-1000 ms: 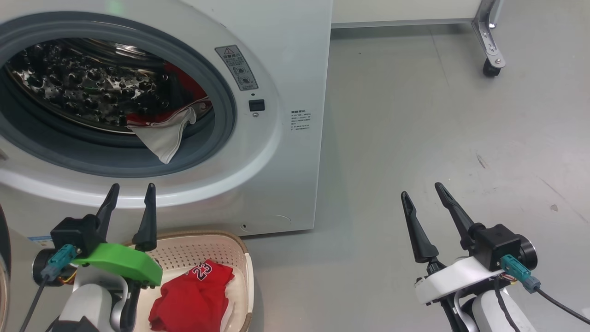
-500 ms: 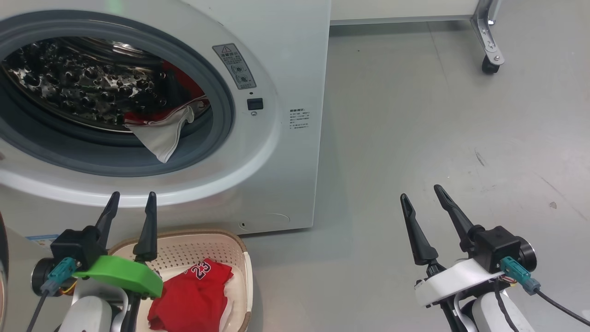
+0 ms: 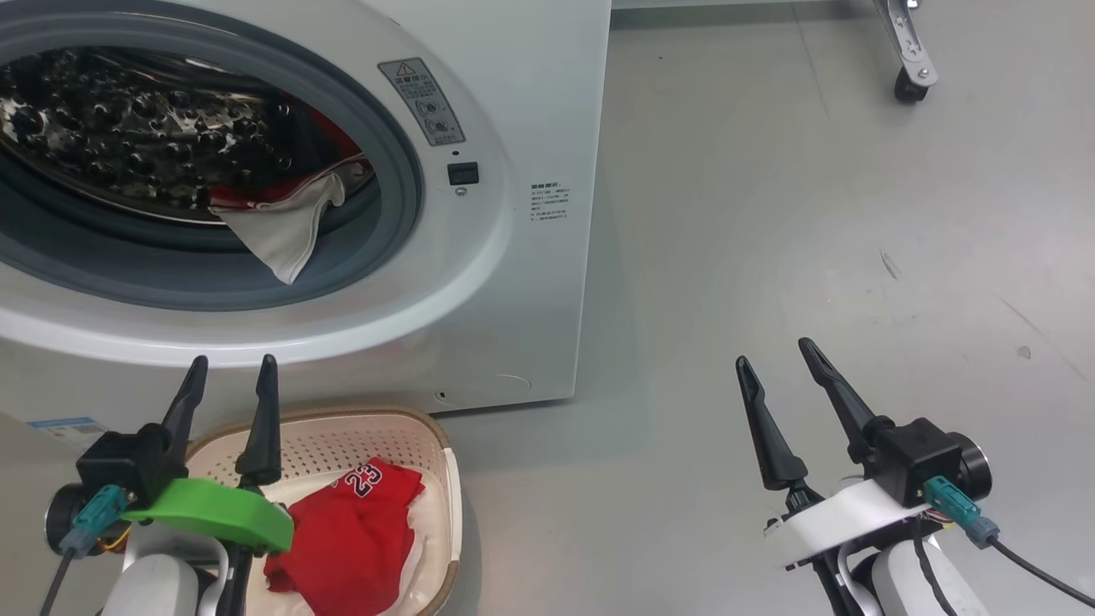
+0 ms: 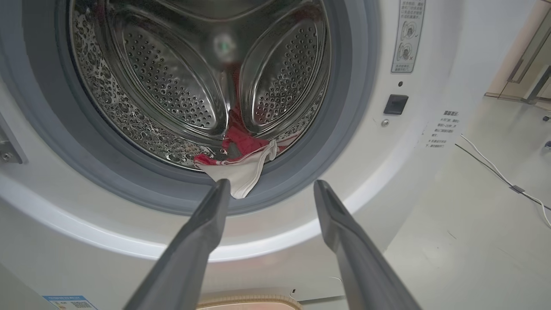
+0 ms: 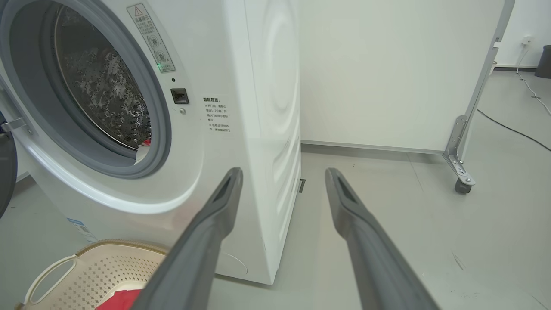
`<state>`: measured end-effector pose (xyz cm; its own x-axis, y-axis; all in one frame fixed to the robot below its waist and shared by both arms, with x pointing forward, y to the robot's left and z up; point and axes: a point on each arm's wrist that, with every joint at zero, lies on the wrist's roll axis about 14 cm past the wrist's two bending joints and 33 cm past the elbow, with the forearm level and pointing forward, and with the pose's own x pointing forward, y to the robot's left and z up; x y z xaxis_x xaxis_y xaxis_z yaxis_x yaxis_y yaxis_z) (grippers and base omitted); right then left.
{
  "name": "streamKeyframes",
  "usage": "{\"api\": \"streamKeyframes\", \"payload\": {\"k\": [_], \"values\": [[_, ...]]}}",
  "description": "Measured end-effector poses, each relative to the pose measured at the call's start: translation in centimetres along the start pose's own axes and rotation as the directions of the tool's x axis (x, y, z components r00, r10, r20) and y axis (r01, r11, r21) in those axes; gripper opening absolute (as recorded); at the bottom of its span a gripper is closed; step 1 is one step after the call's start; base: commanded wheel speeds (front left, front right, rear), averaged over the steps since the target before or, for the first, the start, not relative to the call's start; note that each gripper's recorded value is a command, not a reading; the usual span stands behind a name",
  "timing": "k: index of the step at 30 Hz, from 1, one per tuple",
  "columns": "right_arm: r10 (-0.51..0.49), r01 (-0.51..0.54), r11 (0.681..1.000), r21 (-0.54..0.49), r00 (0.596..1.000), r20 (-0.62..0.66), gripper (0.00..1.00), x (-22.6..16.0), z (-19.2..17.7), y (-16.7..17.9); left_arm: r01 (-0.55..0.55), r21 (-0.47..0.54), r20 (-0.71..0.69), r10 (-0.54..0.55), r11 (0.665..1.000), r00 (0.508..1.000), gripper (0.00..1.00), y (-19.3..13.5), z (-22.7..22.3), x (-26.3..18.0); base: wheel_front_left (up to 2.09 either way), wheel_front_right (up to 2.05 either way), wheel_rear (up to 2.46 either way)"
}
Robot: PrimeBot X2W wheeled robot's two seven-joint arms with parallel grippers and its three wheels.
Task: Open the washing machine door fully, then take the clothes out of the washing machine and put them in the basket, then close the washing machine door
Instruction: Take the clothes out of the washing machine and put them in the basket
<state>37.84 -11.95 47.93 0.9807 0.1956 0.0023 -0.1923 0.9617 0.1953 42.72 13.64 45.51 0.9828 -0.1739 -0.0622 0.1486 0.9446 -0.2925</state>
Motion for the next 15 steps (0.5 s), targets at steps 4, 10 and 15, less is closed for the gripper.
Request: {"api": "streamKeyframes", "payload": {"k": [4, 10, 15], "values": [[-0.001, 0.001, 1.0, 0.002, 1.0, -0.029, 1.0, 0.2, -1.0, -0.1, -0.008, 0.004, -0.033, 0.008, 1.0, 0.999, 1.0, 0.6, -1.1, 0.6, 0.0, 0.0, 0.0], [-0.011, 0.012, 1.0, 0.01, 0.998, -0.068, 1.0, 0.7, -2.4, -0.5, -0.021, 0.04, -0.073, 0.023, 0.999, 0.997, 1.0, 2.0, -1.3, 3.4, 0.0, 0.0, 0.0], [-0.02, 0.021, 1.0, 0.011, 0.996, -0.086, 1.0, 1.5, -3.2, -1.2, -0.002, 0.091, -0.115, 0.013, 0.996, 0.993, 1.0, 2.6, -1.5, 6.6, 0.0, 0.0, 0.0]]}}
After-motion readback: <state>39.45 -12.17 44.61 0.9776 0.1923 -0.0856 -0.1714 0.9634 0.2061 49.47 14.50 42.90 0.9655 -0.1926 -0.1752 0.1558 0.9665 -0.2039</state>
